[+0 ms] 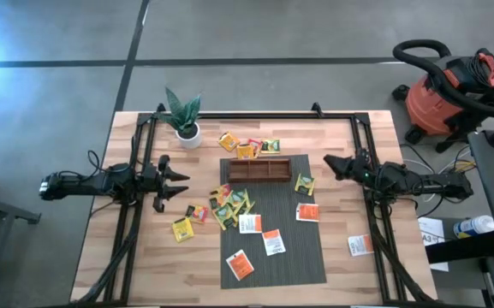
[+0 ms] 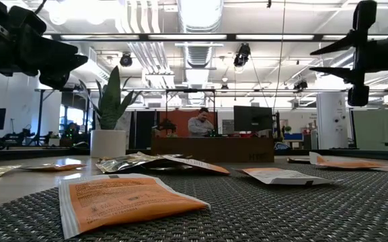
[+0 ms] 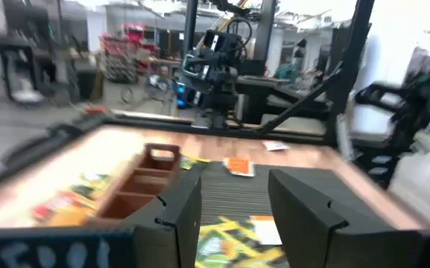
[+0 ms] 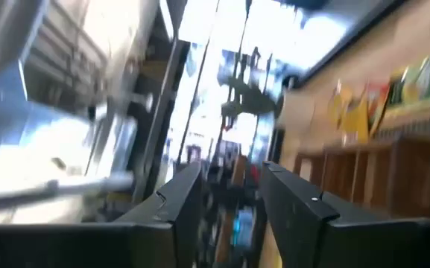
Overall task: Pick & Place Tea
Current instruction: Put the yellow tea bag into the left compartment of the wooden organizer
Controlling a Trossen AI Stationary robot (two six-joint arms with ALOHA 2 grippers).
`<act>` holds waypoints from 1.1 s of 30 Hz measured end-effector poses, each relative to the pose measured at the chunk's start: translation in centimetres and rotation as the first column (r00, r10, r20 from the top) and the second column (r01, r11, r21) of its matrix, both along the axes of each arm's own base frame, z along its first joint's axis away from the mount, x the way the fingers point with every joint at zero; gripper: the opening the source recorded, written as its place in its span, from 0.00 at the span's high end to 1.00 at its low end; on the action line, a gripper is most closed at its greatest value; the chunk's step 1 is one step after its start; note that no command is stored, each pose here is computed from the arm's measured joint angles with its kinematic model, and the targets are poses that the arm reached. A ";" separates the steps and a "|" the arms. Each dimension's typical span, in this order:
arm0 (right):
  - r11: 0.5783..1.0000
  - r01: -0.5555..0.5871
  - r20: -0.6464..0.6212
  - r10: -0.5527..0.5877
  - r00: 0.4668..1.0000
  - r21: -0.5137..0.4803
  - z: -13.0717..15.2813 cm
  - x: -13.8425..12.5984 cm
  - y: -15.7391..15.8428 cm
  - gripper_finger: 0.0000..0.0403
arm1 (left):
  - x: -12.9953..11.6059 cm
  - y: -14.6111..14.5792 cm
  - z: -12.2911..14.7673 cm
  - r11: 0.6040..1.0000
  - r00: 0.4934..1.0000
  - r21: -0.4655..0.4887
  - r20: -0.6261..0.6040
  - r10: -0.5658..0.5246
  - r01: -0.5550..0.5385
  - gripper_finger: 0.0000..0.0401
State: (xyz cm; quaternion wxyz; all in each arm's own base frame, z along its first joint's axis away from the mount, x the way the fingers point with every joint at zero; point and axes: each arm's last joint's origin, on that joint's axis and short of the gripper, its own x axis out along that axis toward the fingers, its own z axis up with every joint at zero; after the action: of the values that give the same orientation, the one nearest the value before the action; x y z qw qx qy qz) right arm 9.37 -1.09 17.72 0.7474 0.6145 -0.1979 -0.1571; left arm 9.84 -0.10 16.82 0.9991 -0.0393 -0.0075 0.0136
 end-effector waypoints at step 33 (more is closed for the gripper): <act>0.935 0.325 -0.065 -0.336 0.939 -0.145 -0.9 5.1 -3.4 0.66 | -3.2 0.5 6.9 0.887 0.667 -0.404 0.727 0.162 0.224 0.62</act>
State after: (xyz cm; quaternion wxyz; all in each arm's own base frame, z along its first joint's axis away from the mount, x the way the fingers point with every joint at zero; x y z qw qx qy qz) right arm 14.45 -4.51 16.78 0.7572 0.5142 -0.2749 -0.2944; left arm 6.68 0.43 23.77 0.8688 -0.2774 -0.4098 -0.0197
